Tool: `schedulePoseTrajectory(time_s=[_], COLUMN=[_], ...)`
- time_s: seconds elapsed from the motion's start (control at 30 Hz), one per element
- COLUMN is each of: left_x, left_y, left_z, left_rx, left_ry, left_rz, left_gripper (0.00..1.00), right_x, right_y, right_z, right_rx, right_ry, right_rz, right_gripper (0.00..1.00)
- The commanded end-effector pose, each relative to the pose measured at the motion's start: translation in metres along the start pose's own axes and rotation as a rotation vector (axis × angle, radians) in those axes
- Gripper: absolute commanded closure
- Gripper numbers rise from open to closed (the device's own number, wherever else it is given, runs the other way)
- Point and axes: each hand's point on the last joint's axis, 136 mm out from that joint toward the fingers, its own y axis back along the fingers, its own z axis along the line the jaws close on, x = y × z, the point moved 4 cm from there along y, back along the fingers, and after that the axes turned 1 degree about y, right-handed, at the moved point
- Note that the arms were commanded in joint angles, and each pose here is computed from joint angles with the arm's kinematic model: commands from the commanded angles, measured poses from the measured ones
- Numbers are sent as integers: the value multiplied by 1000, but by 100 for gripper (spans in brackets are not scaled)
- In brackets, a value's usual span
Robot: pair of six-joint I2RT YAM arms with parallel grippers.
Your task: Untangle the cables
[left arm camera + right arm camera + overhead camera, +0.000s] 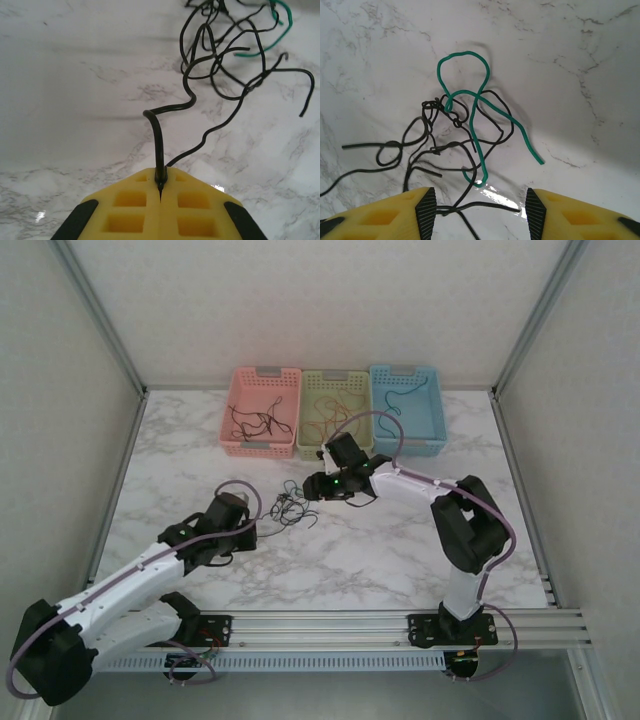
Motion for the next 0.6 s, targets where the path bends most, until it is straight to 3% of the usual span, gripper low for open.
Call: schedulePoseTrajectory(time_s=[0.0,0.37,0.57], left_x=[6,7,6], left_y=[-3,-2,-2], left_z=[-12,-11,-8], left_rx=[45,20,0], left_ry=[-46,-68,-71], left_rz=[40,36,28], left_gripper=[100,100,100], right_x=[-8,-32,-36], right_y=[-7,-37,-44], right_z=[4,7,24], right_rx=[9,11,-38], right_ry=[40,106,231], right_rz=[17,48,26], right_gripper=[47,47,46])
